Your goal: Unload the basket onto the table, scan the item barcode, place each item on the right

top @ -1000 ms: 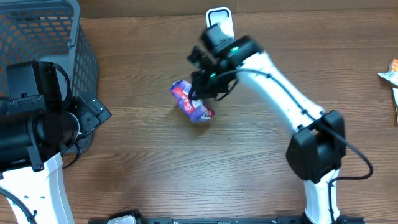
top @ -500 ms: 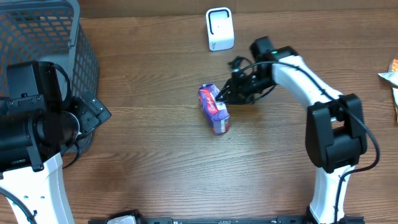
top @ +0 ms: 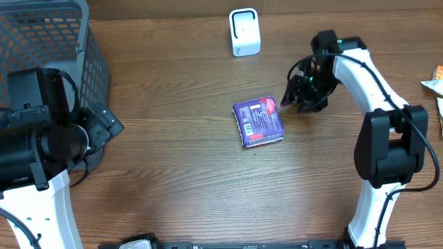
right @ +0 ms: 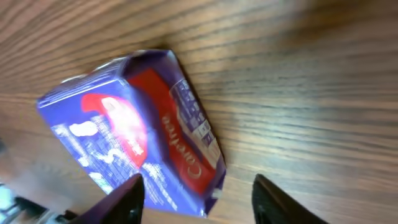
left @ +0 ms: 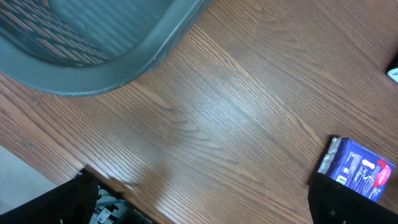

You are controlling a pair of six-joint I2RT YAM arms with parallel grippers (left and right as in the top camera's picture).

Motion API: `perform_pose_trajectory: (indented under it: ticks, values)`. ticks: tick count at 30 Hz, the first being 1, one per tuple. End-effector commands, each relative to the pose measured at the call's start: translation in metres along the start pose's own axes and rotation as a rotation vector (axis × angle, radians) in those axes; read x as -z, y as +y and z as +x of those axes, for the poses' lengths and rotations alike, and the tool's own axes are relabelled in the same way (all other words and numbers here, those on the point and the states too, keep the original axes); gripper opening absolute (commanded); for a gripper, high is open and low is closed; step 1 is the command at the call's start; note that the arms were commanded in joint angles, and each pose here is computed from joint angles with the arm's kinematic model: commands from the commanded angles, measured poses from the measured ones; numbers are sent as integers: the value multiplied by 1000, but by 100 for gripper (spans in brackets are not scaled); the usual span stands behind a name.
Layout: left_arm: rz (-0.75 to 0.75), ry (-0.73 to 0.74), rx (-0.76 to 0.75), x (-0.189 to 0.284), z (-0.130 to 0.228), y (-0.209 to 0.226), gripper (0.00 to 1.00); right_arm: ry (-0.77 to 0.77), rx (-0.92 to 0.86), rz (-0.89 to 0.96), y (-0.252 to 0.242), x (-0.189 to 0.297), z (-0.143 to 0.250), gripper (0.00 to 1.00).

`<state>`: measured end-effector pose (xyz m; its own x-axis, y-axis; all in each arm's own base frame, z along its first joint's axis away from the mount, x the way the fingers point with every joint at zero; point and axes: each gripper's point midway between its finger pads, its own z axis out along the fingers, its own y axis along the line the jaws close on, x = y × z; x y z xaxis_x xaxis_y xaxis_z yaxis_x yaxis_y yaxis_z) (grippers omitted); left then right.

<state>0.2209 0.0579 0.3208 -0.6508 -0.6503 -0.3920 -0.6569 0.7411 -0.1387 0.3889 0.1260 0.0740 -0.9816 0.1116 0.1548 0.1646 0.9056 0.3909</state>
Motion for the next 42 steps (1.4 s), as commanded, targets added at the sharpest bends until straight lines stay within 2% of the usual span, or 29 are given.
perform_pose_trajectory:
  ticks: [1, 3, 7, 12, 18, 21, 24, 30, 32, 33, 34, 42]
  values:
    - [-10, -6, 19, 0, -1, 2, 100, -83, 88, 33, 9, 29, -13, 65]
    - [-10, -6, 19, 0, -1, 2, 100, -73, 121, 21, 12, 29, -10, 72]
    - [-10, -6, 19, 0, -1, 2, 100, -33, 190, 8, 13, 21, -1, 73]
    - [-10, -6, 19, 0, -1, 2, 100, -9, 201, -27, 11, 1, 3, 68]
    - [-10, -6, 19, 0, -1, 2, 100, 23, 241, -264, 36, -23, 14, 59]
    - [-10, -6, 19, 0, -1, 2, 100, 37, 241, -308, 37, -35, 19, 57]
    - [-10, -6, 19, 0, -1, 2, 100, 49, 232, -312, 32, -50, 26, 47]
    - [-10, -6, 19, 0, -1, 2, 100, 33, 213, -311, 33, -50, 21, 33]
    - [-10, -6, 19, 0, -1, 2, 100, 22, 204, -305, 34, -47, 17, 19]
    - [-10, -6, 19, 0, -1, 2, 100, 15, 204, -299, 34, -46, 15, 8]
    - [-10, -6, 19, 0, -1, 2, 100, 6, 208, -292, 35, -42, 12, 4]
    - [-10, -6, 19, 0, -1, 2, 100, -96, 254, -204, 52, 17, 0, 4]
